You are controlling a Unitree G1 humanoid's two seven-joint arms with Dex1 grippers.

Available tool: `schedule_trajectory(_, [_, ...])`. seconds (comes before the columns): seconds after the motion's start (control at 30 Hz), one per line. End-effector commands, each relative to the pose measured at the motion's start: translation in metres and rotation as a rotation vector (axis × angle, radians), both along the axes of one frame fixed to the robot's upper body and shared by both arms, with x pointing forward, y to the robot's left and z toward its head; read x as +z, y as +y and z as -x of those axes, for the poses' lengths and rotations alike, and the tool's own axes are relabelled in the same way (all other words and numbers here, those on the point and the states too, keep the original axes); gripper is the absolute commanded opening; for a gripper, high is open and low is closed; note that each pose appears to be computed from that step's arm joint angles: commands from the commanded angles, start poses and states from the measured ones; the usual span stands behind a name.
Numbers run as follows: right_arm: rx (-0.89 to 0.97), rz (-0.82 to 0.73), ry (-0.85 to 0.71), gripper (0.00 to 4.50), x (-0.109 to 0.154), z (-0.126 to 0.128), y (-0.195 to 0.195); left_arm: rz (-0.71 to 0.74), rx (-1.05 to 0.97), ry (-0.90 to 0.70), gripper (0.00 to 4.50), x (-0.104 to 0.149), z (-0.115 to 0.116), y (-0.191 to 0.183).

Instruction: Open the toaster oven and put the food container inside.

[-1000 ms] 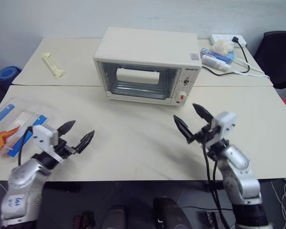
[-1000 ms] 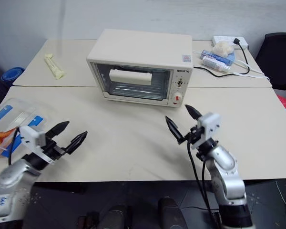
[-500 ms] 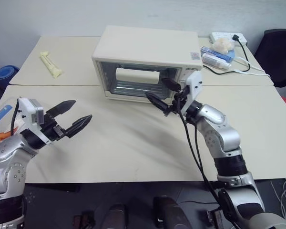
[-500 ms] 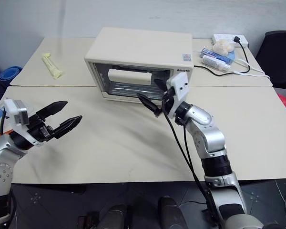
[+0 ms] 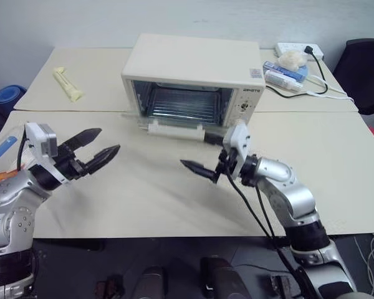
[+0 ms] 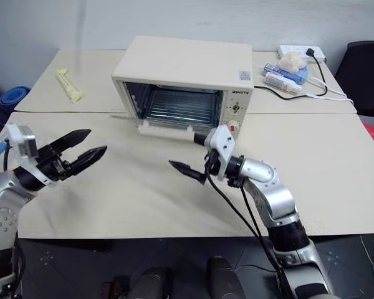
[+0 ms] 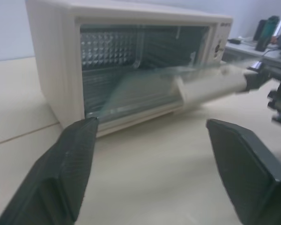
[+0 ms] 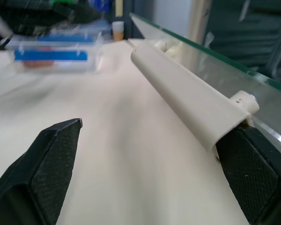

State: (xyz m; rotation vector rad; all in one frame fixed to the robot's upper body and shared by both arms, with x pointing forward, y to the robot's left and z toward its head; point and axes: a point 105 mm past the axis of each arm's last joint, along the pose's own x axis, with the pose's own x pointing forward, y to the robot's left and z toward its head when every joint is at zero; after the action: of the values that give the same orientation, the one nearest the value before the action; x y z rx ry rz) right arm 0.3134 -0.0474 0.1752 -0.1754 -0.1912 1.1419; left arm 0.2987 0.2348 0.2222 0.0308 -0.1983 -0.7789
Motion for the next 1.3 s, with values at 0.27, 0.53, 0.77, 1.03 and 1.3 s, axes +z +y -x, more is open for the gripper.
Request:
schedule_trajectory(0.27, [0.036, 0.0, -0.101, 4.5, 0.008, 0.003, 0.009, -0.059, -0.058, -0.089, 0.53, 0.032, -0.056, -0.005])
schedule_trajectory(0.53, [-0.015, 0.013, -0.138, 4.5, -0.001, -0.002, -0.003, -0.056, -0.135, -0.047, 0.01, 0.016, -0.083, -0.029])
schedule_trajectory(0.77, [-0.138, -0.023, -0.134, 4.5, -0.028, 0.013, -0.044, -0.165, -0.232, 0.032, 0.01, -0.011, -0.071, -0.036])
schedule_trajectory(1.03, [-0.35, -0.007, -0.135, 4.5, -0.043, 0.038, -0.116, -0.256, -0.221, 0.082, 0.01, -0.045, -0.063, -0.042])
schedule_trajectory(1.3, [-0.307, -0.031, -0.183, 4.5, -0.018, 0.038, -0.127, -0.221, -0.164, 0.129, 0.01, -0.076, -0.048, -0.05])
